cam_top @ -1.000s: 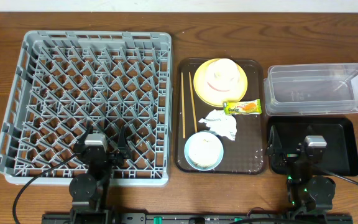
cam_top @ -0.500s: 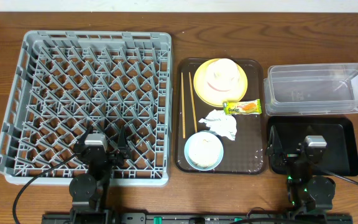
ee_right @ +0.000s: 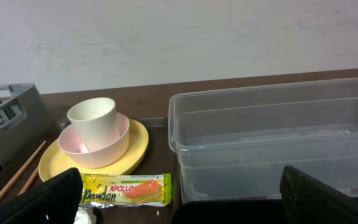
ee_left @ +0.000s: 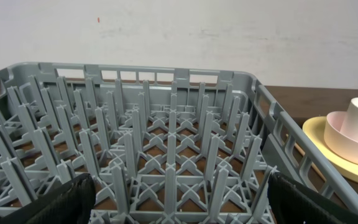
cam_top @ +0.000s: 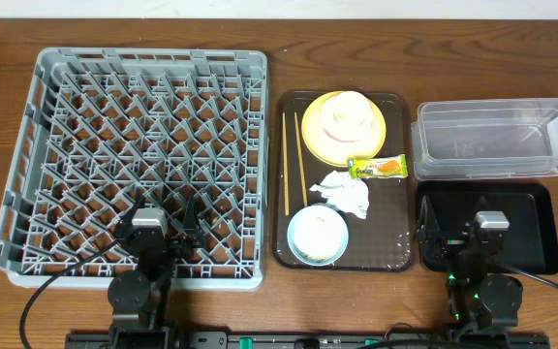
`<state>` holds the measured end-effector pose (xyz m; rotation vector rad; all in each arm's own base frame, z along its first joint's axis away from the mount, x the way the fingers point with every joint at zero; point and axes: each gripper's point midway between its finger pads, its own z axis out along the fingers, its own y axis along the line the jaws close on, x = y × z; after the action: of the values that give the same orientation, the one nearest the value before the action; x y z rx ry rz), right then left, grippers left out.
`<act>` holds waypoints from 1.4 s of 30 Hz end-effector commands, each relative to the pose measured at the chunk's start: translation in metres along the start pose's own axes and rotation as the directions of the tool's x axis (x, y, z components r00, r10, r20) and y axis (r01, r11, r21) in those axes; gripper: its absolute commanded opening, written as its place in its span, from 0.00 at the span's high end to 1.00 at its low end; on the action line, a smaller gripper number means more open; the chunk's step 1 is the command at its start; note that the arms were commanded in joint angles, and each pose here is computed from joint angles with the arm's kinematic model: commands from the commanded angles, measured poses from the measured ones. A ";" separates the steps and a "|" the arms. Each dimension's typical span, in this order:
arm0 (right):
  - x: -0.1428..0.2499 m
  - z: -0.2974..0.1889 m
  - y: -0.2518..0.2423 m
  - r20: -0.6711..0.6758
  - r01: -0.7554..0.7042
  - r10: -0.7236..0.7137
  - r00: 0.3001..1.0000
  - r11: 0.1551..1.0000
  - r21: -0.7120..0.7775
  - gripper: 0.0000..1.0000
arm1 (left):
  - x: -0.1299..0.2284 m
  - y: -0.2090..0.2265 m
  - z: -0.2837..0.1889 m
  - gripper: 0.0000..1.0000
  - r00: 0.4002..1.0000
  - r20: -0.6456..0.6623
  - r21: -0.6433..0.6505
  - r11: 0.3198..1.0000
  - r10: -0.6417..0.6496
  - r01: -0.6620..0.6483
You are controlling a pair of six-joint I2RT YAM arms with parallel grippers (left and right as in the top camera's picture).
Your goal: Sort waste into correct bins and load items into the dishwasher rack
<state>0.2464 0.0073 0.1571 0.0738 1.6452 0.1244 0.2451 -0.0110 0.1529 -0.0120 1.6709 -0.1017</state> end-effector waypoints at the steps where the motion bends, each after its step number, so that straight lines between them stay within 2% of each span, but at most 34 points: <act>1: 0.001 0.000 -0.003 -0.004 0.009 -0.009 1.000 1.000 0.010 0.01 | 0.014 -0.003 0.000 0.10 0.999 -0.046 0.018 1.000 0.000 0.001; 9: 0.001 0.000 -0.003 -0.005 0.009 -0.009 1.000 1.000 0.010 0.01 | 0.010 -0.009 0.000 0.10 0.999 -0.031 0.050 0.999 -0.016 0.017; 15: 0.001 0.000 -0.003 -0.004 0.009 -0.009 1.000 1.000 0.010 0.01 | -0.025 -0.024 -0.005 0.10 0.989 0.062 0.141 0.983 -0.131 0.121; 23: 0.001 0.000 -0.003 -0.005 0.009 -0.009 1.000 1.000 0.010 0.01 | -0.081 -0.037 -0.024 0.10 0.971 0.094 0.210 0.958 -0.219 0.195; 30: 0.001 0.000 -0.003 -0.005 0.009 -0.009 1.000 1.000 0.010 0.01 | -0.145 -0.050 -0.035 0.10 0.976 0.021 0.238 0.949 -0.218 0.206; 34: 0.001 0.000 -0.003 -0.005 0.009 -0.009 1.000 1.000 0.010 0.01 | -0.168 -0.071 -0.022 0.10 0.964 -0.158 0.308 0.917 -0.215 0.255; 36: 0.001 0.000 -0.003 -0.004 0.008 -0.008 1.000 1.000 0.010 0.01 | -0.166 -0.088 -0.012 0.10 0.916 -0.340 0.348 0.877 -0.212 0.332; 39: 0.001 0.000 -0.003 -0.005 0.009 -0.009 1.000 1.000 0.010 0.01 | -0.156 -0.106 0.002 0.10 0.751 -0.624 0.305 0.817 -0.216 0.489; 40: 0.001 0.000 -0.003 -0.004 0.009 -0.009 1.000 1.000 0.010 0.01 | -0.155 -0.111 0.007 0.02 0.685 -0.695 0.282 0.795 -0.216 0.537; 42: 0.001 0.000 -0.003 -0.005 0.009 -0.009 1.000 1.000 0.010 0.01 | -0.153 -0.123 0.015 0.02 0.564 -0.798 0.248 0.739 -0.211 0.627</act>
<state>0.2465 0.0075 0.1569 0.0723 1.6460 0.1254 0.2629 -0.0968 0.2992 -0.0455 2.3227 -0.8312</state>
